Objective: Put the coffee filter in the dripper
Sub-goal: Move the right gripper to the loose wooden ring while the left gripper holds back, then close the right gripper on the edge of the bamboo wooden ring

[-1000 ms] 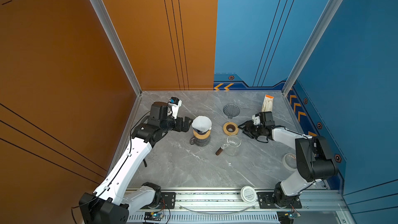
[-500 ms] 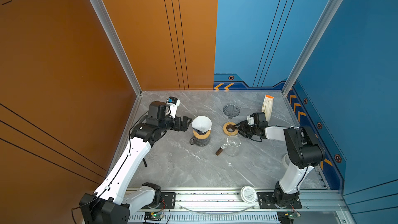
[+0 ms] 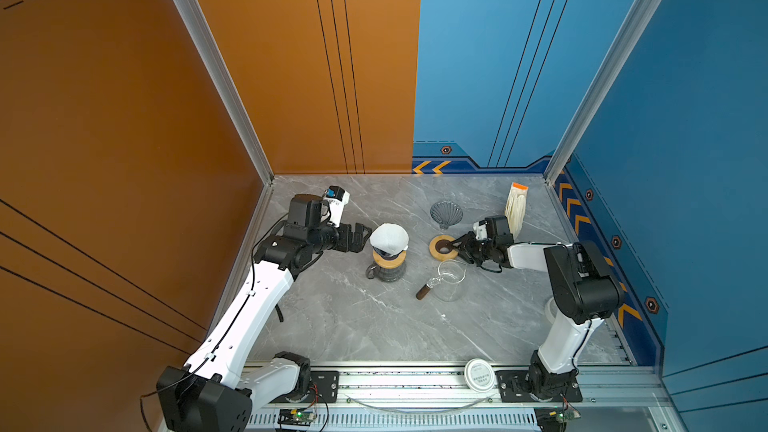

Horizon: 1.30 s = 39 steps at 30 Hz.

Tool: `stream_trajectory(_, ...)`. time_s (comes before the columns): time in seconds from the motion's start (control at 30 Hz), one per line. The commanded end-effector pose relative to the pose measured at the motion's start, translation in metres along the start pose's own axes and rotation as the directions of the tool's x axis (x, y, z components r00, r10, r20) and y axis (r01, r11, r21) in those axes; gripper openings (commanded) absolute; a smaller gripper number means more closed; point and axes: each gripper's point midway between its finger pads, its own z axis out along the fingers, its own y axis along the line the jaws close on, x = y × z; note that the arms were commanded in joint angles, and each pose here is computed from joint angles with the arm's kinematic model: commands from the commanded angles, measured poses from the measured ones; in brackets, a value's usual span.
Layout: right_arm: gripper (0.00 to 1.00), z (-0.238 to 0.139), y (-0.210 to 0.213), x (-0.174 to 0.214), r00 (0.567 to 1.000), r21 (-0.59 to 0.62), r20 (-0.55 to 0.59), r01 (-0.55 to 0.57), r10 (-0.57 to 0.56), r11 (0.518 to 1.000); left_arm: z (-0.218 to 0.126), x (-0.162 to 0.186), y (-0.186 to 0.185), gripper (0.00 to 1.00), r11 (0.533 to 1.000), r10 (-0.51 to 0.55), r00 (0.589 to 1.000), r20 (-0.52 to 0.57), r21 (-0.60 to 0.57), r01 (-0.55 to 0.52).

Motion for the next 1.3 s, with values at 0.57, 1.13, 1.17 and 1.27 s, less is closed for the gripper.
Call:
stream_trajectory(0.57,0.13,-0.020,0.039,-0.021,0.995,-0.035,0.080,0.064,-0.061,0.997,0.000,-0.013,-0.011,0.98,0.998,-0.015,1.000,0.001,0.053,0.015)
stream_trajectory(1.13,0.00,-0.067,0.112,-0.020,0.982,-0.133,0.130,0.156,-0.139,0.979,-0.003,-0.026,-0.039,0.98,0.991,0.031,0.999,0.017,0.127,-0.033)
stream_trajectory(1.17,0.00,-0.071,0.116,-0.021,0.980,-0.133,0.137,0.165,-0.147,0.977,-0.004,-0.026,-0.041,0.98,0.991,0.036,0.999,0.018,0.131,-0.038)
stream_trajectory(1.27,0.00,-0.086,0.123,-0.018,0.974,-0.127,0.150,0.186,-0.167,0.974,-0.005,-0.026,-0.046,0.98,0.988,0.049,0.999,0.021,0.144,-0.052)
